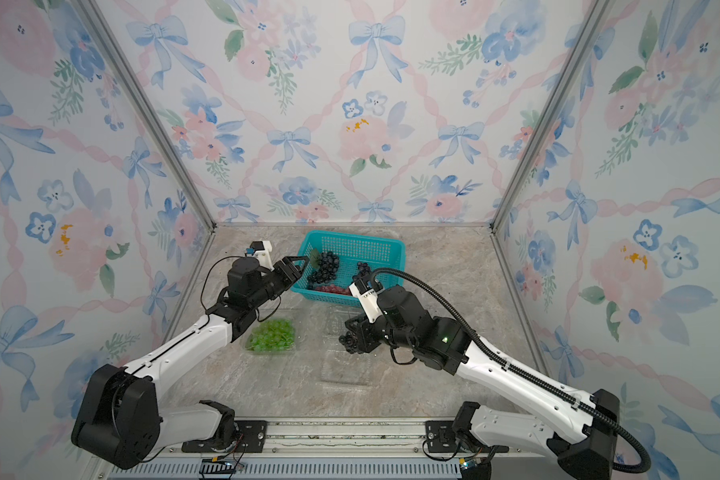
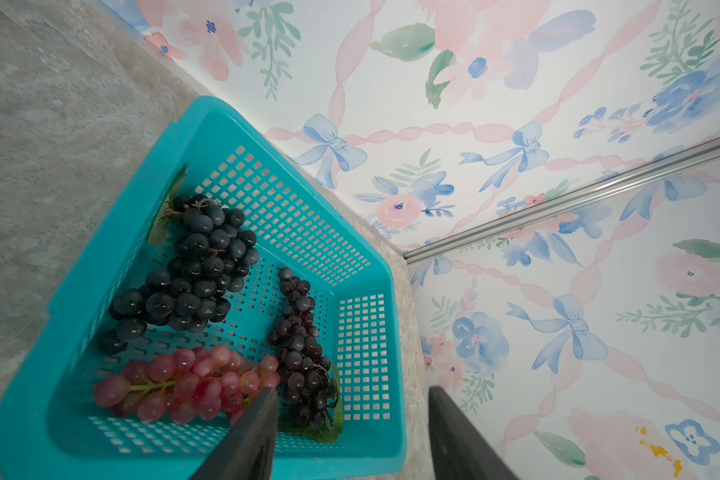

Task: Pack grapes into containers
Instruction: Place the grape into the packing box.

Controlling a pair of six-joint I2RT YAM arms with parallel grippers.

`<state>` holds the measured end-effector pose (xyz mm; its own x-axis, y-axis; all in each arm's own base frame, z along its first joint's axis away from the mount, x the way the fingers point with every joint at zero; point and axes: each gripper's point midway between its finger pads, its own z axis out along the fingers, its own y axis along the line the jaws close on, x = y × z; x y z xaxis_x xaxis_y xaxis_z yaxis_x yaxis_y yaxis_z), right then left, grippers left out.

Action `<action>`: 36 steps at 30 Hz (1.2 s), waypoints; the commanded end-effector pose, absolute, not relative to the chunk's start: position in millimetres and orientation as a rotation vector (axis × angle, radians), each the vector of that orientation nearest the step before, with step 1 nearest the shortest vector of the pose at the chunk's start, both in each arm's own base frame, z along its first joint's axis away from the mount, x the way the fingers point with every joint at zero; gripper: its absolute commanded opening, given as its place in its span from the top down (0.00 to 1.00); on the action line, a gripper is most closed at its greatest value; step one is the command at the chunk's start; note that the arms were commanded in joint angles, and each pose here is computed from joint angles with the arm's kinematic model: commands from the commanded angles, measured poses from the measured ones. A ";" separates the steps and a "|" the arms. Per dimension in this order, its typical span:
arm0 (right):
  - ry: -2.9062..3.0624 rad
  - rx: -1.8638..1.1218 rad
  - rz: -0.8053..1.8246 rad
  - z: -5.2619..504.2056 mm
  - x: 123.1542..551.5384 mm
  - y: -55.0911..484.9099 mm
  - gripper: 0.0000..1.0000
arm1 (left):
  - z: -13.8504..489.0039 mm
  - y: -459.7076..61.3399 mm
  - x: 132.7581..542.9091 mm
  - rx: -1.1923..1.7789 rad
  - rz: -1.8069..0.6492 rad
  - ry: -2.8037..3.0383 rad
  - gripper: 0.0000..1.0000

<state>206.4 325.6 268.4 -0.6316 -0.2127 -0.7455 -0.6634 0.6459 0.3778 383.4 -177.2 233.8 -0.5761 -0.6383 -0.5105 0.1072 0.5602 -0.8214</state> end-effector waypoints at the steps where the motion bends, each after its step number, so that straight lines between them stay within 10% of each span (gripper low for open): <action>1: 2.195 -0.628 0.856 260.7 205.0 324.1 1.00 | 229.6 -179.5 378.5 -0.394 -1.078 1.938 0.40; 36: 2.408 -0.735 0.976 159.7 175.6 397.5 1.00 | 215.3 -186.1 377.5 -0.389 -1.084 1.986 0.40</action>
